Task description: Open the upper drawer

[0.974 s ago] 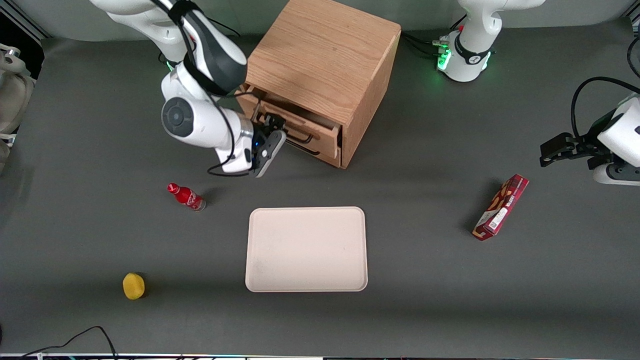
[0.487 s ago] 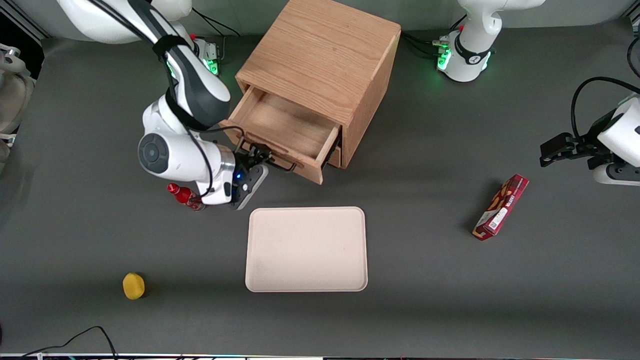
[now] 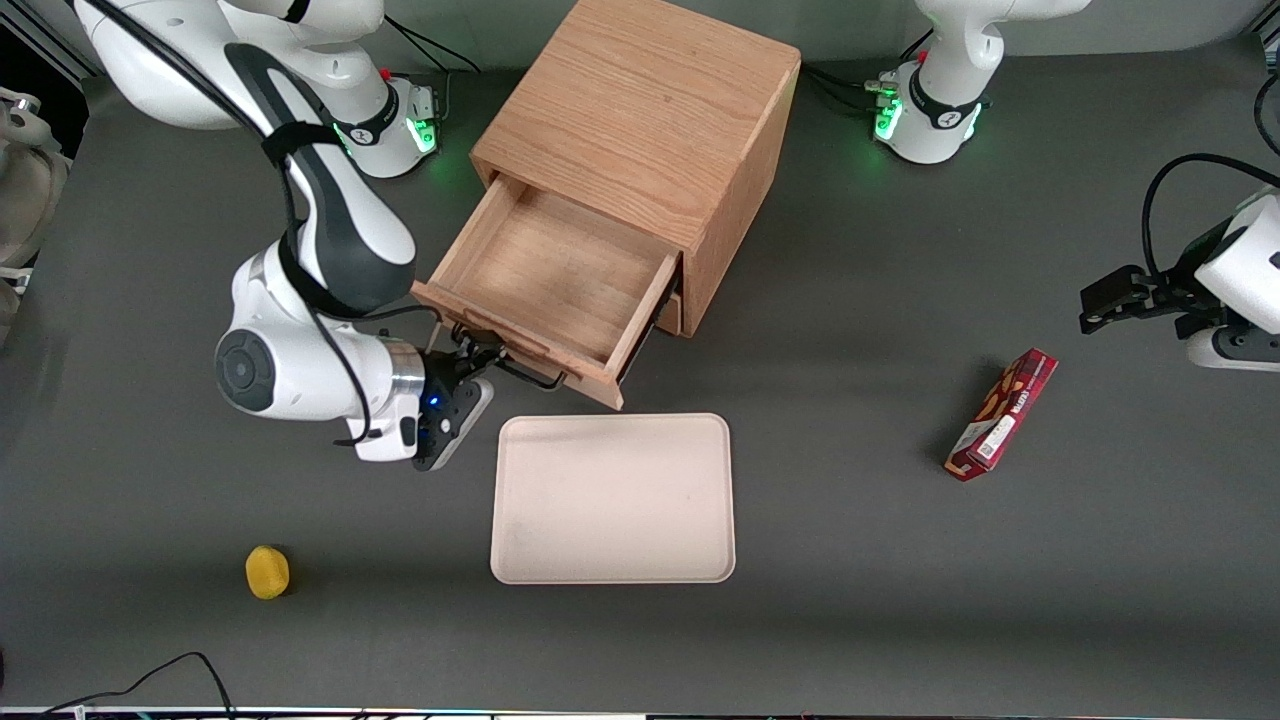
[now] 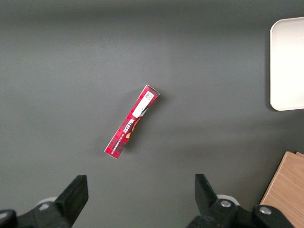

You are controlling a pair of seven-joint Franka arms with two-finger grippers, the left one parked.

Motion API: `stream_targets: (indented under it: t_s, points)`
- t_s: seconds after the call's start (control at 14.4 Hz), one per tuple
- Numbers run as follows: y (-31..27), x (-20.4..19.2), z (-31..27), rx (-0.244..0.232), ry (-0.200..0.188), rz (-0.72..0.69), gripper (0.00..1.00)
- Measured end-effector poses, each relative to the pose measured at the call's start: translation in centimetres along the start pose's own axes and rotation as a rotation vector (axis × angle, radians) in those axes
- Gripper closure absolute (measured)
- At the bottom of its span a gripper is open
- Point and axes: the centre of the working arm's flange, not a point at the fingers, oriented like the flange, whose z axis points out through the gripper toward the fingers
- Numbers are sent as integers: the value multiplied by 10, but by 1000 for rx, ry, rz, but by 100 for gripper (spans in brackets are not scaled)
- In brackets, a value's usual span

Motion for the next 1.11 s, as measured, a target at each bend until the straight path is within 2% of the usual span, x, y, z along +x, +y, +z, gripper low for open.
stream_targets:
  t_s: [0.28, 0.49, 0.7, 0.83, 1.11]
  points:
    - [21, 7, -4, -30, -21, -18, 0]
    - [31, 13, -16, -20, -53, -23, 0]
    - [28, 17, -41, -17, -57, -32, 0]
    - [14, 20, -67, -34, -39, -20, 0]
    - [-46, 10, -154, -103, 39, 217, 0]
